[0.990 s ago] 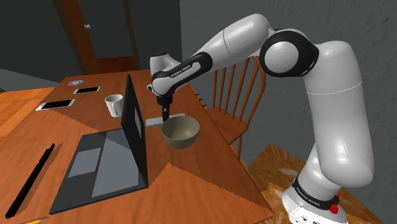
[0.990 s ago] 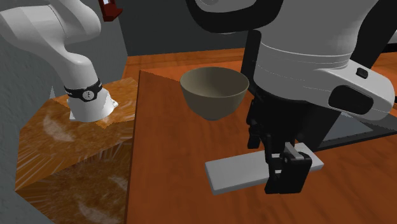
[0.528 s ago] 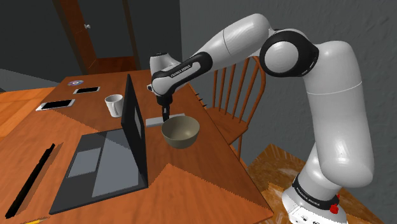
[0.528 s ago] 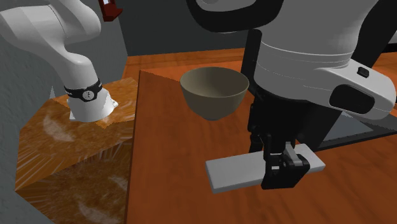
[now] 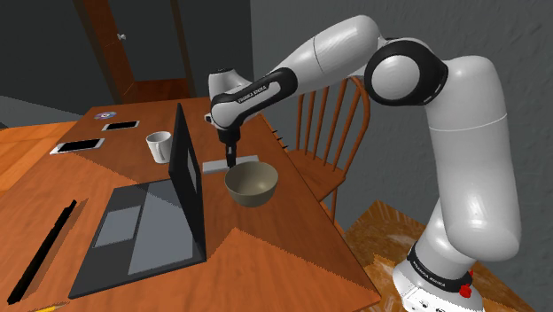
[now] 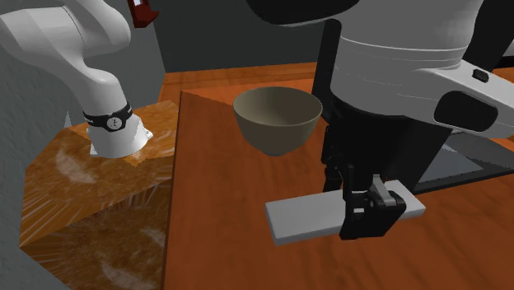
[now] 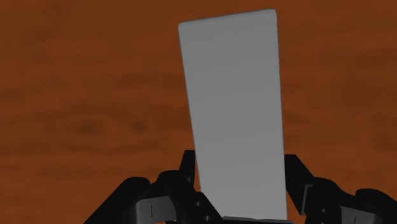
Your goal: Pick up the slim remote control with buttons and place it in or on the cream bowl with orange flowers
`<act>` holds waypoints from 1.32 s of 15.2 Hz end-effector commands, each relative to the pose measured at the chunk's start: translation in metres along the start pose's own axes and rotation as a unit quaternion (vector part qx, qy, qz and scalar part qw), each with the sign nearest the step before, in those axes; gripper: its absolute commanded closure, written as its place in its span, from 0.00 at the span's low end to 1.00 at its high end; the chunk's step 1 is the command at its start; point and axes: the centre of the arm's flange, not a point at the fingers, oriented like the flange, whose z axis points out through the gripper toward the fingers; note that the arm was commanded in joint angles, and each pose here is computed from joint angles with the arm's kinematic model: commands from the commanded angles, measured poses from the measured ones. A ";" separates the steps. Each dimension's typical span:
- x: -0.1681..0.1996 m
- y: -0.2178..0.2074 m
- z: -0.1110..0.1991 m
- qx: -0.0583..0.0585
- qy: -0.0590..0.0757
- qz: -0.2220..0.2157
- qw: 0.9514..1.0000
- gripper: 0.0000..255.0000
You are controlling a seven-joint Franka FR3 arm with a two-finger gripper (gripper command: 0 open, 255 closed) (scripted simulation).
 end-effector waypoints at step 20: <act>0.001 0.001 -0.112 0.000 0.000 0.000 1.000 1.00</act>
